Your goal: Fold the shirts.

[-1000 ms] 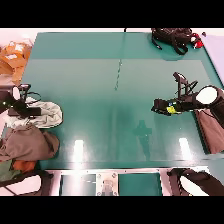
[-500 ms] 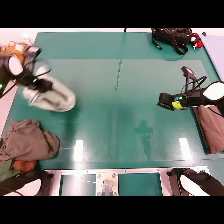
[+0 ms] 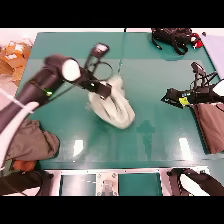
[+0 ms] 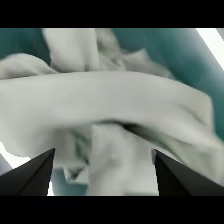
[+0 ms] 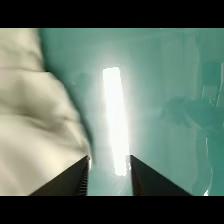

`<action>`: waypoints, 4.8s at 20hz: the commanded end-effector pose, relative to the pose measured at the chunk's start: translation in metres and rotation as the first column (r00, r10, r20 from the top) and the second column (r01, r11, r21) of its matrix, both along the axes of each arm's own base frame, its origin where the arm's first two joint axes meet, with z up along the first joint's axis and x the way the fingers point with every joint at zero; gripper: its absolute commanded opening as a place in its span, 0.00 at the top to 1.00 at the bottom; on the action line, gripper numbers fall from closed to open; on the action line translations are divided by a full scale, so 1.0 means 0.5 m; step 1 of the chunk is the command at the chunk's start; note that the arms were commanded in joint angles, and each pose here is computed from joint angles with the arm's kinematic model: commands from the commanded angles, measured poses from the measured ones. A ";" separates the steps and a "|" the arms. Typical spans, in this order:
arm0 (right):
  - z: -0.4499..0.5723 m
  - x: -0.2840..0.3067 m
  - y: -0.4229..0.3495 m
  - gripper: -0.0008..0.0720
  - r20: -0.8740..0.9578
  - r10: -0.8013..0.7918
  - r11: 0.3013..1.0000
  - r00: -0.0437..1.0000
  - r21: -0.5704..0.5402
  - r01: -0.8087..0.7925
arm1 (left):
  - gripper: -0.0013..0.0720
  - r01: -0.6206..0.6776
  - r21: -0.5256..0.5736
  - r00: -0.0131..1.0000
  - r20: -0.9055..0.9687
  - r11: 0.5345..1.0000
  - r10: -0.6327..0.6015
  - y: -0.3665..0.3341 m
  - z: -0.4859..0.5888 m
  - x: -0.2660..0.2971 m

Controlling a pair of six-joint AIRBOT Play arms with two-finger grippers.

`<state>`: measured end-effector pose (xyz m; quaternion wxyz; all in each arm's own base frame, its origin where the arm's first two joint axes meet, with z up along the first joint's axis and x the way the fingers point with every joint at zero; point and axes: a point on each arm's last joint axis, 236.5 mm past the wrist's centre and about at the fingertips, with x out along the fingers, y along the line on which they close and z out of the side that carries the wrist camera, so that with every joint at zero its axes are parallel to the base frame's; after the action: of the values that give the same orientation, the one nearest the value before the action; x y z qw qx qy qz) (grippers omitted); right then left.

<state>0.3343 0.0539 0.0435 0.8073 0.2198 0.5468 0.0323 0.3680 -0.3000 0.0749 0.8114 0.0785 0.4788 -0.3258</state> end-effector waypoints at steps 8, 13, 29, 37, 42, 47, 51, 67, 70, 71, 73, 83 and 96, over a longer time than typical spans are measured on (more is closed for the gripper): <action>-0.071 0.029 0.019 0.42 -0.063 0.031 0.998 0.998 0.048 -0.028 | 0.02 -0.087 0.120 0.921 -0.370 0.989 0.126 0.156 -0.124 -0.063; -0.189 0.099 0.088 0.43 -0.094 0.083 0.974 0.992 0.217 -0.061 | 0.02 -0.192 -0.038 0.870 -0.468 0.981 0.153 0.093 -0.236 -0.107; -0.131 0.175 0.162 0.97 -0.019 0.221 0.892 0.975 0.408 -0.194 | 0.95 -0.347 -0.066 0.872 -0.390 0.936 0.296 0.263 -0.128 -0.090; 0.340 0.084 0.049 0.97 0.484 0.116 0.939 0.867 0.231 -0.255 | 0.95 -0.300 -0.409 0.939 0.032 0.862 0.342 0.292 0.312 -0.112; 0.669 -0.089 0.056 0.97 0.805 0.152 0.975 0.573 -0.028 -0.219 | 0.95 -0.116 -0.511 0.862 0.374 0.852 0.341 0.300 0.640 -0.205; 0.687 -0.144 0.051 0.97 0.801 0.156 0.984 0.578 -0.074 -0.163 | 0.95 -0.226 -0.394 0.785 0.468 0.891 0.406 0.379 0.648 -0.181; 0.510 -0.075 0.029 0.97 0.655 0.098 0.983 0.750 0.056 -0.177 | 0.95 -0.306 -0.300 0.868 0.302 0.904 0.394 0.377 0.480 -0.096; -0.061 0.184 -0.193 0.50 0.112 -0.124 0.969 0.986 0.228 0.096 | 0.95 -0.483 -0.275 0.846 -0.392 0.831 0.362 0.256 -0.215 0.066; -0.084 0.065 -0.243 0.50 -0.007 -0.166 0.966 0.986 0.199 0.164 | 0.95 -0.470 -0.272 0.847 -0.405 0.840 0.343 0.252 -0.216 0.056; -0.110 0.030 -0.233 0.50 -0.036 -0.190 0.958 0.981 0.209 0.194 | 0.95 -0.466 -0.271 0.847 -0.412 0.842 0.336 0.250 -0.216 0.051; -0.170 -0.011 -0.181 0.50 -0.082 -0.228 0.933 0.970 0.269 0.241 | 0.95 -0.460 -0.269 0.846 -0.424 0.846 0.324 0.247 -0.216 0.044; -0.326 0.048 0.032 0.82 -0.157 -0.032 0.946 0.987 0.313 0.081 | 0.95 -0.442 -0.268 0.848 -0.436 0.856 0.301 0.242 -0.210 0.034; 0.703 0.032 -0.123 0.97 0.843 0.017 0.999 0.537 -0.040 0.032 | 0.95 -0.083 -0.439 0.929 0.290 0.895 0.228 0.254 0.525 0.031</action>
<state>0.4111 -0.0048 0.2737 0.9366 0.2297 0.2241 0.1409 0.4149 -0.1772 0.2342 0.8675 -0.1091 0.3598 -0.3257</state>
